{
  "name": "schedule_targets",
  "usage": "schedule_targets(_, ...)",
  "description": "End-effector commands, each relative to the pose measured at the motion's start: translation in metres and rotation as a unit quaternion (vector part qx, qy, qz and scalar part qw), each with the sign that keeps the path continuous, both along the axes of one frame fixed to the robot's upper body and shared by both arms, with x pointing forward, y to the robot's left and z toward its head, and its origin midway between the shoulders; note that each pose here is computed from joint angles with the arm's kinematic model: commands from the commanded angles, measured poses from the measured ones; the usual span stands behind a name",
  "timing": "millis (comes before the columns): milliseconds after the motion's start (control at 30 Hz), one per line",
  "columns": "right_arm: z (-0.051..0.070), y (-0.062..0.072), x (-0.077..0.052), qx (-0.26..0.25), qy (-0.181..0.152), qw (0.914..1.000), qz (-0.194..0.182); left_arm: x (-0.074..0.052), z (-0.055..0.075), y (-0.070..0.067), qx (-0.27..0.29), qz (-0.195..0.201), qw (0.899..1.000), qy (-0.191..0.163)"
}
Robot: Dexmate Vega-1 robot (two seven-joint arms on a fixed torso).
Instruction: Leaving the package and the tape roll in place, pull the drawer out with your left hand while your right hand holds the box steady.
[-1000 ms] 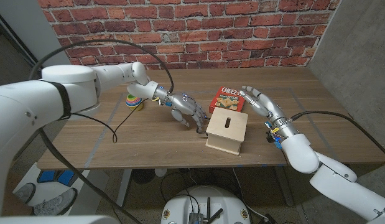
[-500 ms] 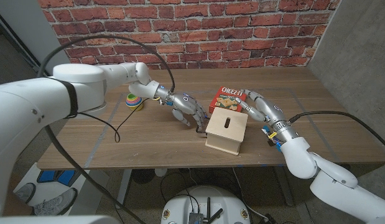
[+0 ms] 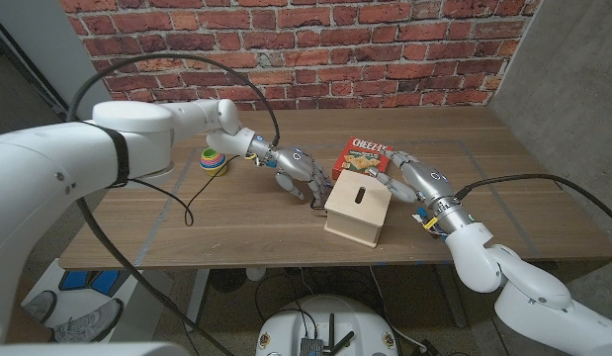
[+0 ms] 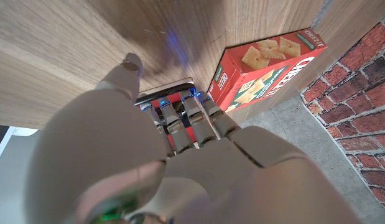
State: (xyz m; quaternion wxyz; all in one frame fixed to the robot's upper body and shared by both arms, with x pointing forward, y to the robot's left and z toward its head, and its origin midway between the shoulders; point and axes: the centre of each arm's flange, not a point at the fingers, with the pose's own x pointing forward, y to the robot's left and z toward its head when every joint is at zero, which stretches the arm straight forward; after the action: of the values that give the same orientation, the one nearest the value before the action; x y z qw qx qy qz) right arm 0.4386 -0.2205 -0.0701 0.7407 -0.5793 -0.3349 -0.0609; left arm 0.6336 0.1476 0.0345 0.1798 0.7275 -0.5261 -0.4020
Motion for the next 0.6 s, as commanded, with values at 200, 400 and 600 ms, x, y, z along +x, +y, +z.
schedule_targets(200,-0.0122,0.0069,-0.0089,-0.106,-0.006,0.9925,-0.061,0.0017,0.0018,-0.004,0.001,0.001,1.0,-0.005)
schedule_targets(400,-0.0152,0.0089,-0.0108,-0.117,-0.005,0.991,-0.065,0.0023,0.0017,-0.0052,0.001,0.001,1.0,-0.007)
schedule_targets(600,-0.017,0.0128,-0.0133,-0.138,-0.003,0.9881,-0.069,0.0025,0.0011,-0.0054,0.002,0.001,1.0,-0.008)
